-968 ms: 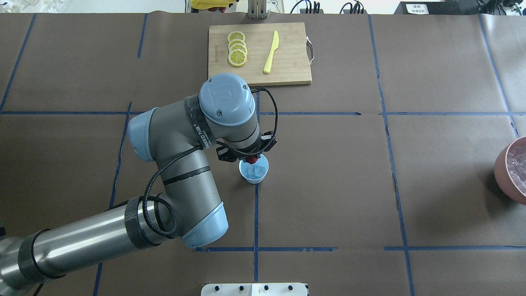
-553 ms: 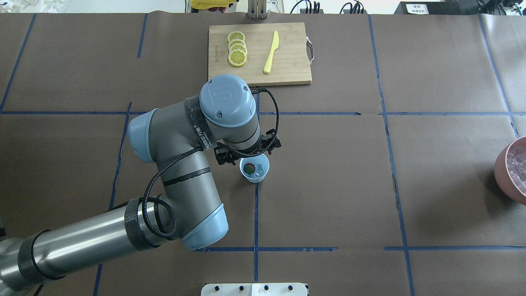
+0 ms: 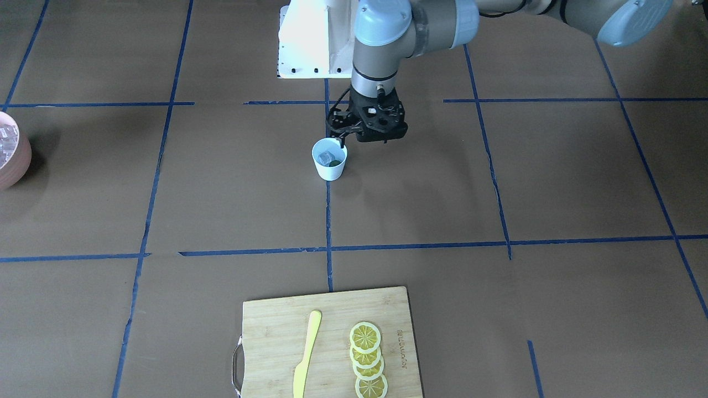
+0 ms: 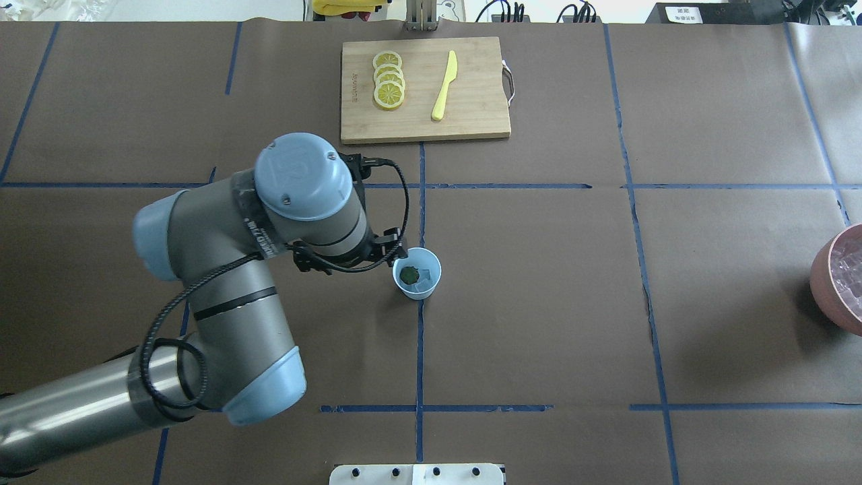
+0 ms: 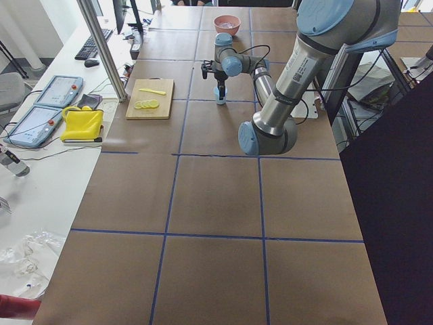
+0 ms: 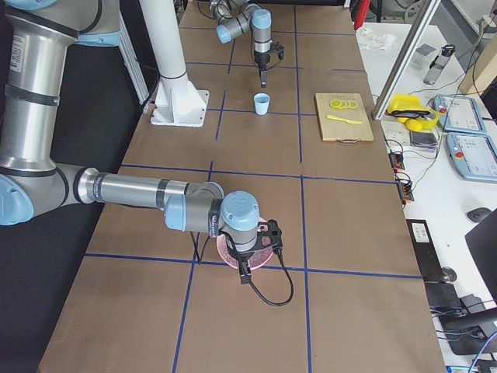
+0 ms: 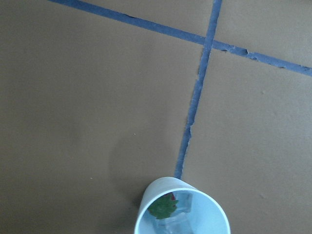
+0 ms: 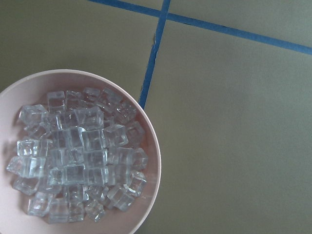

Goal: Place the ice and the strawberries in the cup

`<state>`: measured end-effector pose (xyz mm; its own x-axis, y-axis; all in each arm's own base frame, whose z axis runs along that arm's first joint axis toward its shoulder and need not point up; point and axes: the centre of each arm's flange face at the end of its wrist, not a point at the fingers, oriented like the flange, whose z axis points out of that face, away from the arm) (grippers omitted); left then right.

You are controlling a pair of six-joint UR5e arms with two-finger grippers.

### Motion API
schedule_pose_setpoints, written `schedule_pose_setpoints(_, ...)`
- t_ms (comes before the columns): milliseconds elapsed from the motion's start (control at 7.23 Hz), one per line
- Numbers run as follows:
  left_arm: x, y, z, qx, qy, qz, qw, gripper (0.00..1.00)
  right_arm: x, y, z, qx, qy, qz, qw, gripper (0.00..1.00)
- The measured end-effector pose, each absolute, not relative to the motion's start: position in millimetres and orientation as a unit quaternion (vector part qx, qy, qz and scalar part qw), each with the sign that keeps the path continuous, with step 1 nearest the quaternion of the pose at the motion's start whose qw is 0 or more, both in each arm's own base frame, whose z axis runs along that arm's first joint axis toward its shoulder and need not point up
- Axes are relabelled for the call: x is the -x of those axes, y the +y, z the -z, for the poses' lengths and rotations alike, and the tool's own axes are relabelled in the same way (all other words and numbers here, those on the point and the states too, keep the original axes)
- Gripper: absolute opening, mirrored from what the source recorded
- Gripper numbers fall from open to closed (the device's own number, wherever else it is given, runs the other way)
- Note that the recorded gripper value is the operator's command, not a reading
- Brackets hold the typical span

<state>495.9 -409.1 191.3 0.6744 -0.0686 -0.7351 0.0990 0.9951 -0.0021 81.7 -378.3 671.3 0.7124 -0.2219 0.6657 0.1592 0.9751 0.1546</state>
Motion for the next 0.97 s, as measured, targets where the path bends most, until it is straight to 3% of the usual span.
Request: schedule_pose_setpoints(968, -128, -485, -441, -0.048, 0.352, -0.165, 0.92, 1.0, -82, -384, -672, -0.043, -0.365, 0.102, 0.924, 0.99)
